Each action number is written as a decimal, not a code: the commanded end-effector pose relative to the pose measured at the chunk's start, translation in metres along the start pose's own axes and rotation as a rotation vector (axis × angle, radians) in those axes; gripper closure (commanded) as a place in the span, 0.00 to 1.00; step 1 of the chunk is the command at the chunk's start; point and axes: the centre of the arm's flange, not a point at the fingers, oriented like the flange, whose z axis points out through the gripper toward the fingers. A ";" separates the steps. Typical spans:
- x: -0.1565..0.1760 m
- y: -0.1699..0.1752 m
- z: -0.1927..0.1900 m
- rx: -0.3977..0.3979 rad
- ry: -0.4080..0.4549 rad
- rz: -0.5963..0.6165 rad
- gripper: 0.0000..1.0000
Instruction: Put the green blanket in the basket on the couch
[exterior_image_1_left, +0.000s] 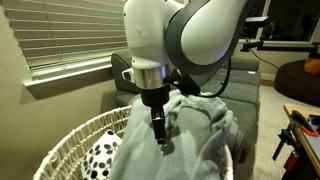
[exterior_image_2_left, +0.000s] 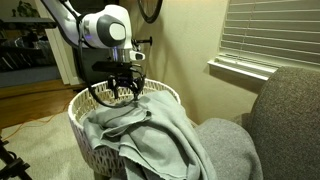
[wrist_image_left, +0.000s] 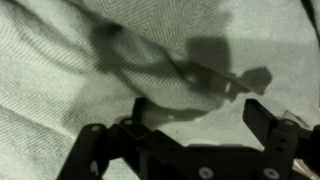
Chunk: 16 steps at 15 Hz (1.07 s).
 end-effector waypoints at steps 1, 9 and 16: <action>0.006 -0.003 0.016 -0.007 0.005 -0.010 0.00; 0.012 -0.007 0.047 0.019 -0.030 -0.015 0.00; 0.015 -0.008 0.060 0.029 -0.045 -0.011 0.00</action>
